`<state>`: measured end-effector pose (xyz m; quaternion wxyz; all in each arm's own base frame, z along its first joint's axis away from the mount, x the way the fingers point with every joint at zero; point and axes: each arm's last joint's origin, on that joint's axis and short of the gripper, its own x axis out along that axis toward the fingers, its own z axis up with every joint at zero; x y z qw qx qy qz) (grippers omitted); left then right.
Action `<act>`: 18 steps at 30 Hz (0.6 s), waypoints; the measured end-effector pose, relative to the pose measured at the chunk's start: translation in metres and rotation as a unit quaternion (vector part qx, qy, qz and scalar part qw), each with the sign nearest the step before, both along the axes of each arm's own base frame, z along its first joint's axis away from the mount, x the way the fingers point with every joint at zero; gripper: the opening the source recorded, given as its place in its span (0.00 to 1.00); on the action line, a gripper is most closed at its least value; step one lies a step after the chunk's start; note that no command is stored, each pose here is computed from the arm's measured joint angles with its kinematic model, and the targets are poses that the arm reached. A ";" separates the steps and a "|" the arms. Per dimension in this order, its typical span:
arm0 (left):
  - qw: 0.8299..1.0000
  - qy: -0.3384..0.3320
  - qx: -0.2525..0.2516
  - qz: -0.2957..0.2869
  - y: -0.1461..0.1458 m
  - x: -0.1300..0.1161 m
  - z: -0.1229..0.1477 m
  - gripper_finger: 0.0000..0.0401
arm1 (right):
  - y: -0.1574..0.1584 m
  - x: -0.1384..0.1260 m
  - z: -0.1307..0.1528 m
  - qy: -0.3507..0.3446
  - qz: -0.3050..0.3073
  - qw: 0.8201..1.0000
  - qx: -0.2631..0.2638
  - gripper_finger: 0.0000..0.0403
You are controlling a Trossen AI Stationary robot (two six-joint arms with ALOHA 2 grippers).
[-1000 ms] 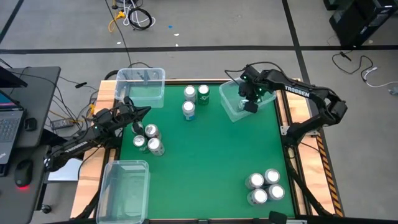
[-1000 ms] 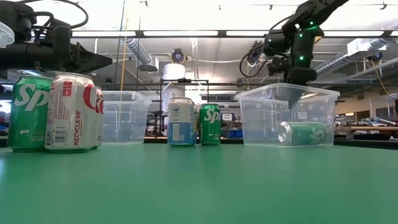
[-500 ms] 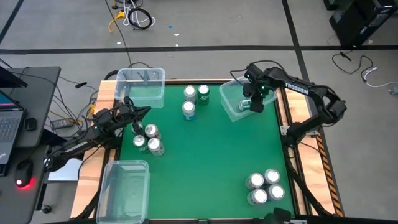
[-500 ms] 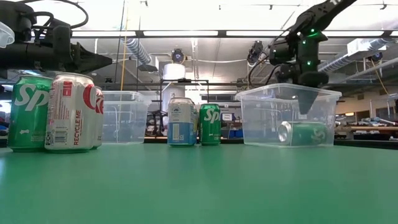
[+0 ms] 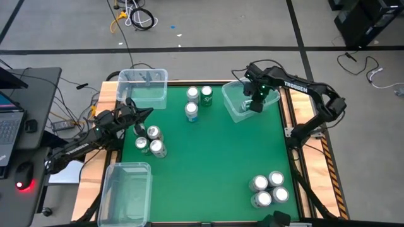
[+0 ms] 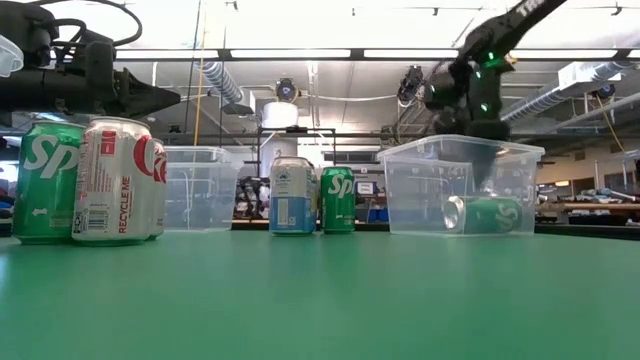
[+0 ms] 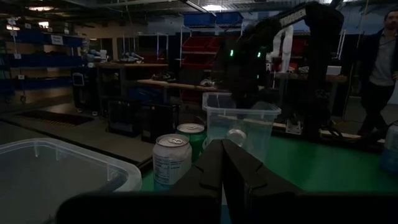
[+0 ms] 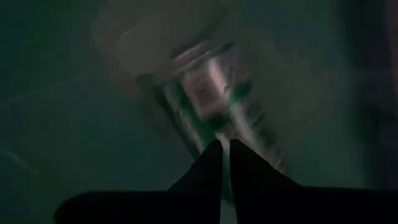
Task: Sort soda cans
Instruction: Put the green soda can into the top right transparent bin
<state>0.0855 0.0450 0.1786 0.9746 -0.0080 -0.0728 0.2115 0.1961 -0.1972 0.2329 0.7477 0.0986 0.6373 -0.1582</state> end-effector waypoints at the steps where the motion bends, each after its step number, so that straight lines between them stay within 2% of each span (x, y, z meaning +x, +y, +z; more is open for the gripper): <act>1: 1.000 0.000 0.000 0.000 0.000 0.000 0.000 0.02 | -0.001 0.004 0.005 -0.014 -0.004 1.000 -0.009 0.04; 3: 1.000 0.001 0.000 0.000 0.000 0.000 0.000 0.02 | 0.002 0.008 0.009 -0.013 -0.023 1.000 -0.004 0.02; 6: 1.000 0.001 0.000 -0.002 0.000 0.000 0.000 0.02 | -0.003 0.015 0.028 -0.051 -0.078 0.995 -0.025 0.01; 11: 1.000 0.000 0.001 -0.004 0.000 0.000 0.000 0.02 | -0.007 0.011 0.041 -0.059 -0.172 0.983 -0.015 0.01; 18: 1.000 -0.002 0.002 -0.004 0.000 0.000 0.001 0.02 | -0.015 -0.009 0.034 -0.033 -0.277 0.960 0.016 0.01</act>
